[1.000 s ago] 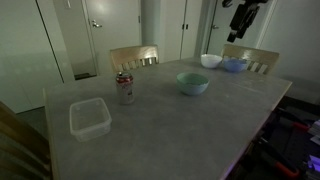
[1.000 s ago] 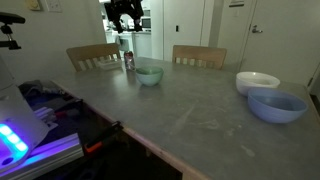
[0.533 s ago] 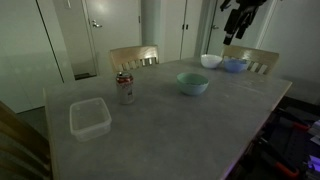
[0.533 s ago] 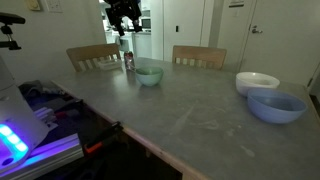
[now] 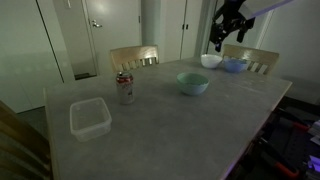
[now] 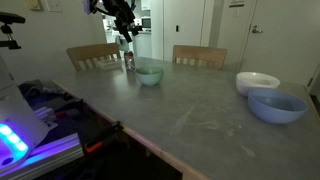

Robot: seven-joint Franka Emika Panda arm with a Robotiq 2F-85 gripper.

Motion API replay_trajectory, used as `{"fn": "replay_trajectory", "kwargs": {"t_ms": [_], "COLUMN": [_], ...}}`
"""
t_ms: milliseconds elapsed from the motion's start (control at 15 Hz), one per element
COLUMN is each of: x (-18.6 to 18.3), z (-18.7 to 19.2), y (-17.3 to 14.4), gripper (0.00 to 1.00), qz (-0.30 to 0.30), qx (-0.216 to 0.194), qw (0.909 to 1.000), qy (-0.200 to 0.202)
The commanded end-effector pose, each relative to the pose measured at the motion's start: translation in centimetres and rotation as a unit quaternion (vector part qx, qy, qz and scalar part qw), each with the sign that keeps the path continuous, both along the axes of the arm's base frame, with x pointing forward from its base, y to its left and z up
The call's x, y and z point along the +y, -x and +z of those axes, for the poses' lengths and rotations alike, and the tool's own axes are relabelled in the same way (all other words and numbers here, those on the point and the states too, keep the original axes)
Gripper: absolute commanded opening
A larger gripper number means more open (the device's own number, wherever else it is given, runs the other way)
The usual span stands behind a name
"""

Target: Move the green bowl backwards

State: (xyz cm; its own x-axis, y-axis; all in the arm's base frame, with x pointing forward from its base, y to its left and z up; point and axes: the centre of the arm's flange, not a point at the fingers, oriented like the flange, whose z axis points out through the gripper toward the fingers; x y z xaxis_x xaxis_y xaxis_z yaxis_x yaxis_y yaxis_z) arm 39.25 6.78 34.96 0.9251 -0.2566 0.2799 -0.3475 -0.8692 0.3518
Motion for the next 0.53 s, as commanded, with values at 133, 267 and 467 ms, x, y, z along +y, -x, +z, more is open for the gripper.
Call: {"fn": "replay_trajectory", "kwargs": {"t_ms": [133,267,467], "x": [-2.0,-2.9,-2.3], "z": [-0.8,-1.3,-1.6], "y": [-3.3,-4.2,-4.4], "gripper": [1.0,1.0,1.0], "qz": [-0.077,-0.086,-0.085], "qx": [0.003,0.011,0.011], "qw": [0.9967,0.9957,0.9948], "qy": [-0.025,-0.034,-0.056]}}
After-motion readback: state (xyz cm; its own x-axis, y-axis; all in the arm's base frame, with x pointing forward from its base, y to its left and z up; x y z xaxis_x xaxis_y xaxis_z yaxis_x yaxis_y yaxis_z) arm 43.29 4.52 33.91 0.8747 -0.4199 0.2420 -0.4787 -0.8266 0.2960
